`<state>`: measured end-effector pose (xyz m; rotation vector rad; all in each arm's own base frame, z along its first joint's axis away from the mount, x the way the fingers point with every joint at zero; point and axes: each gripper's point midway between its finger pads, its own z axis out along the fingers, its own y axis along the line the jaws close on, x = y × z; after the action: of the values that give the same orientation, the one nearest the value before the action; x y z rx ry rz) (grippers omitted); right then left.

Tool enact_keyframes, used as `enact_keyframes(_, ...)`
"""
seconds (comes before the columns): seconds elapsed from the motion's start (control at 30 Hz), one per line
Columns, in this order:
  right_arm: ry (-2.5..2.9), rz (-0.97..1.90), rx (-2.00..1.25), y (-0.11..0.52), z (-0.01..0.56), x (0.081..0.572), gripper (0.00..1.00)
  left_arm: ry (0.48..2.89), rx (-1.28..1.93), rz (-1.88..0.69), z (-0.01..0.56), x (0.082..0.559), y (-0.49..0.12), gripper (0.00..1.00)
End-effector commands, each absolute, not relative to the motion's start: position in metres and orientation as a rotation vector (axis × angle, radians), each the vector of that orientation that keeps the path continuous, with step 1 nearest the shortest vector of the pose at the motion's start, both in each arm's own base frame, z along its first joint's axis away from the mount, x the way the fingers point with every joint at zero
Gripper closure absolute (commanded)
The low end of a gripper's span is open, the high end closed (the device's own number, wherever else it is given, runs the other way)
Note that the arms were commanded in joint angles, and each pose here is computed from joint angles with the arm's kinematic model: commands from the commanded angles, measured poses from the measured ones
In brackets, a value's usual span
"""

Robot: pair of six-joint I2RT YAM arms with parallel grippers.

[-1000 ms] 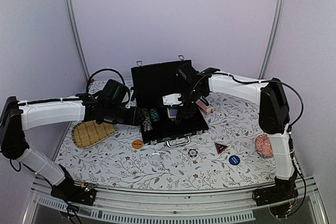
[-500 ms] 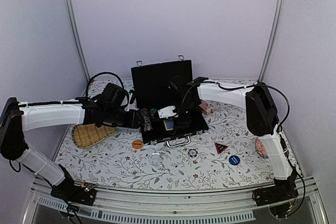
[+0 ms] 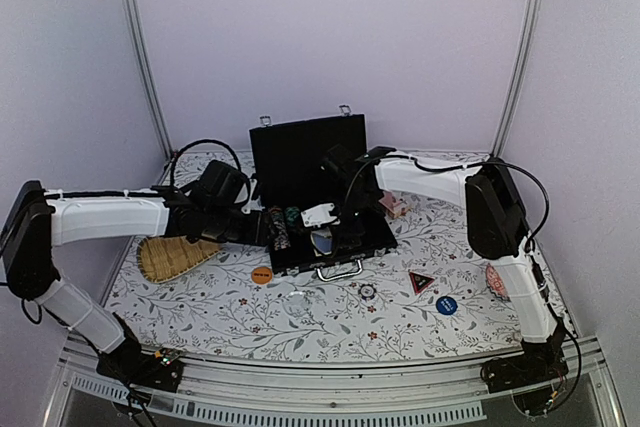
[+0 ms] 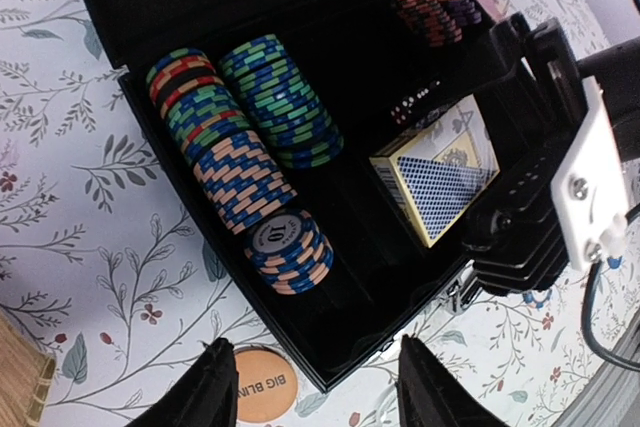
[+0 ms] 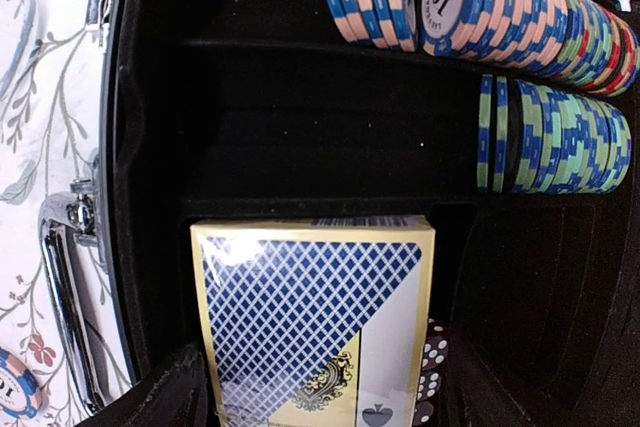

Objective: Pack up texas hold em set

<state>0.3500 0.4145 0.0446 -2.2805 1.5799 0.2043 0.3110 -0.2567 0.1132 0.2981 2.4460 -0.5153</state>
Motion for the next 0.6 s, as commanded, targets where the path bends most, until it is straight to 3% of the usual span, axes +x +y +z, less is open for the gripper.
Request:
enact_keyframes(0.0, 1.588, 0.273, -2.304, 0.406, 0.075, 0.329, 0.16, 2.409, 0.355, -0.537, 0.121, 0.33, -0.271, 0.45)
enact_keyframes(0.3, 1.731, 0.382, -2.132, 0.356, 0.134, 0.323, 0.16, 2.357, 0.457, -0.559, 0.127, 0.377, -0.319, 0.54)
enact_keyframes(0.43, 1.821, 0.409, -1.903, 0.317, 0.155, 0.326, 0.17, 2.364, 0.515, -0.552, 0.112, 0.392, -0.34, 0.67)
enact_keyframes(0.57, 1.93, 0.445, -1.661, 0.267, 0.153, 0.325, 0.19, 2.406, 0.552, -0.531, 0.083, 0.404, -0.356, 0.9)
